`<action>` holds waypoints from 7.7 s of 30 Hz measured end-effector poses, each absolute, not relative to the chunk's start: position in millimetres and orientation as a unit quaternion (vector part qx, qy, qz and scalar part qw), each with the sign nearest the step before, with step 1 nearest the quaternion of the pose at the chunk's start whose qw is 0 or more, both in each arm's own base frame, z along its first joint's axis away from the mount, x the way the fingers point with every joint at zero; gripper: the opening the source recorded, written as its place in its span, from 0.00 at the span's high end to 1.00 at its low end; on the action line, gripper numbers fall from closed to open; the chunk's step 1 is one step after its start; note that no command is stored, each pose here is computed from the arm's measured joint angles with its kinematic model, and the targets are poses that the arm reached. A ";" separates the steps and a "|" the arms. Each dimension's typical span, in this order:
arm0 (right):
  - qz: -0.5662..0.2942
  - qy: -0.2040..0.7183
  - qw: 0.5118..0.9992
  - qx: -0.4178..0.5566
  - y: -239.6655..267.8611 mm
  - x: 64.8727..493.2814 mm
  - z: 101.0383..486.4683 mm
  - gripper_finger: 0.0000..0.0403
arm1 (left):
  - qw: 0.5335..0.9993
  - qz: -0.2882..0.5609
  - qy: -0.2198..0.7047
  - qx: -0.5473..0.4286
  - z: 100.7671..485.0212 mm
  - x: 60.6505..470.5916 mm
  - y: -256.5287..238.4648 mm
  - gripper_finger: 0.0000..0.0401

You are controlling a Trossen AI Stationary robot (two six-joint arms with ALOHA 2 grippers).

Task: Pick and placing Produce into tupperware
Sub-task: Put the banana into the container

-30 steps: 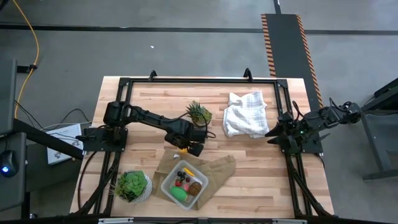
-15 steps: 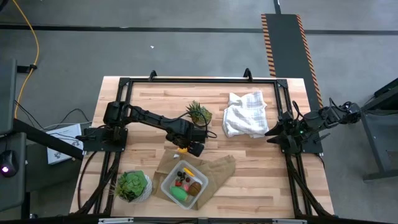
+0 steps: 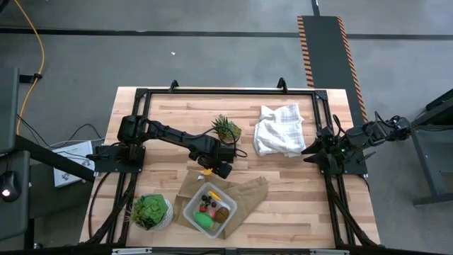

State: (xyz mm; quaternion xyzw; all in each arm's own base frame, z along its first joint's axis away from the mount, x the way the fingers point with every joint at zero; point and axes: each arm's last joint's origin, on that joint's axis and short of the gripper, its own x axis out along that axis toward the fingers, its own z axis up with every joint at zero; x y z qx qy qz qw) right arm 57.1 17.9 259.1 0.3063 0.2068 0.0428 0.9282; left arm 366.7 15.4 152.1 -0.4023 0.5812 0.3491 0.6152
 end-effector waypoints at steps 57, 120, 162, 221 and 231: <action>0.040 0.206 0.928 0.308 17.8 57.3 259.2 0.50 | 0.811 0.186 0.450 -0.323 308.2 424.0 33.6 0.66; -0.187 0.036 0.898 0.397 3.9 59.9 269.3 0.50 | 0.883 0.121 0.445 -0.081 480.6 223.5 34.1 0.66; -0.202 0.062 0.883 0.419 14.5 86.2 267.5 0.50 | 0.900 -0.102 0.353 -0.235 260.3 234.0 -66.4 0.66; -0.043 0.173 0.917 0.358 22.8 81.8 264.3 0.50 | 0.832 -0.039 0.513 -0.209 213.8 326.0 -119.5 0.66; -0.036 0.179 0.917 0.355 22.5 80.0 263.5 0.50 | 0.814 -0.035 0.527 -0.240 208.3 327.1 -120.9 0.66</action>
